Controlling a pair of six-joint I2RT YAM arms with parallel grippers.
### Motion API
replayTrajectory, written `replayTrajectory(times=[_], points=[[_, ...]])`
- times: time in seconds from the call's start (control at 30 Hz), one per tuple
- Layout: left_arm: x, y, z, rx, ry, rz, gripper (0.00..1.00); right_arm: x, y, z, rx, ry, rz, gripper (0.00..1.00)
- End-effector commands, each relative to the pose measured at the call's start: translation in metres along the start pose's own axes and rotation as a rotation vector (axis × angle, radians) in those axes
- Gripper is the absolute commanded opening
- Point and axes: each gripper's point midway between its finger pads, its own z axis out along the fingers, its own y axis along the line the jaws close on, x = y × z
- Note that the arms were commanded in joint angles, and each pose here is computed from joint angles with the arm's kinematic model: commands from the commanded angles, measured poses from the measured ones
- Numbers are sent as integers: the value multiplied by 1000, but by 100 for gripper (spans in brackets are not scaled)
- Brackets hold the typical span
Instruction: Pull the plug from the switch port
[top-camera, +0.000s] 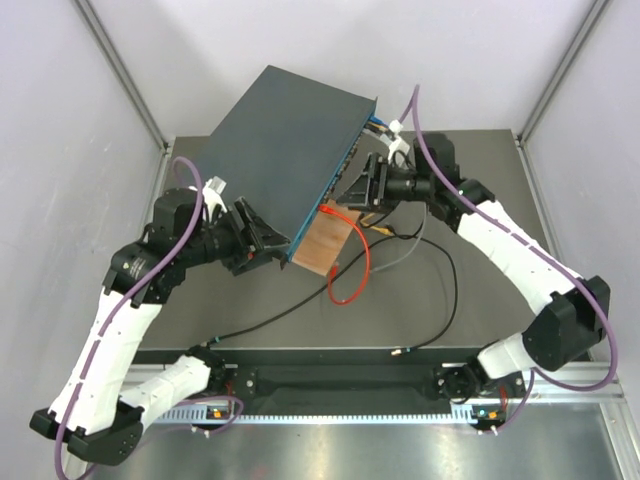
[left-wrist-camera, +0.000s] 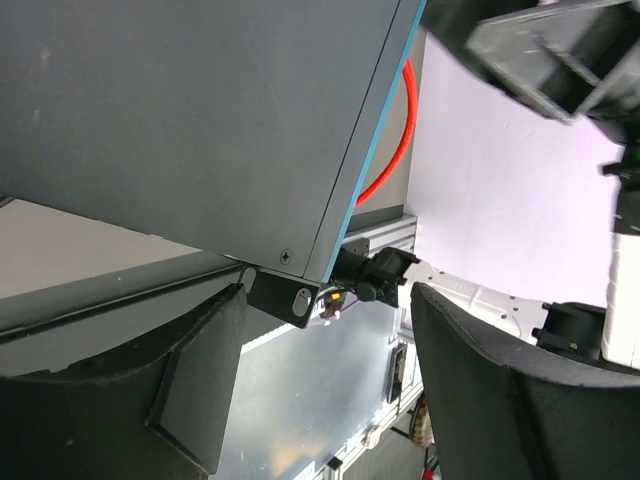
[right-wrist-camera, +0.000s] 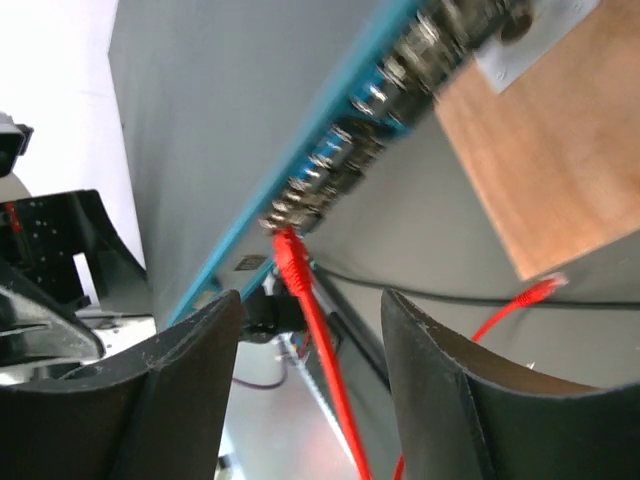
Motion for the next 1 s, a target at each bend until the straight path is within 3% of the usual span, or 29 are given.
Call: replayTrajectory(times=[0.0, 0.03, 0.37, 0.8, 0.97], points=[[1, -8, 0, 49, 2, 11, 72, 12, 9, 3, -103, 23, 34, 58], [1, -9, 0, 53, 4, 11, 72, 4, 22, 1, -159, -24, 9, 57], [2, -7, 1, 64, -1, 3, 72, 2, 41, 14, -289, -29, 152, 50], [1, -13, -3, 93, -16, 2, 72, 15, 36, 28, -256, -16, 185, 42], [2, -13, -4, 93, -12, 3, 72, 18, 25, 30, -201, -13, 147, 45]])
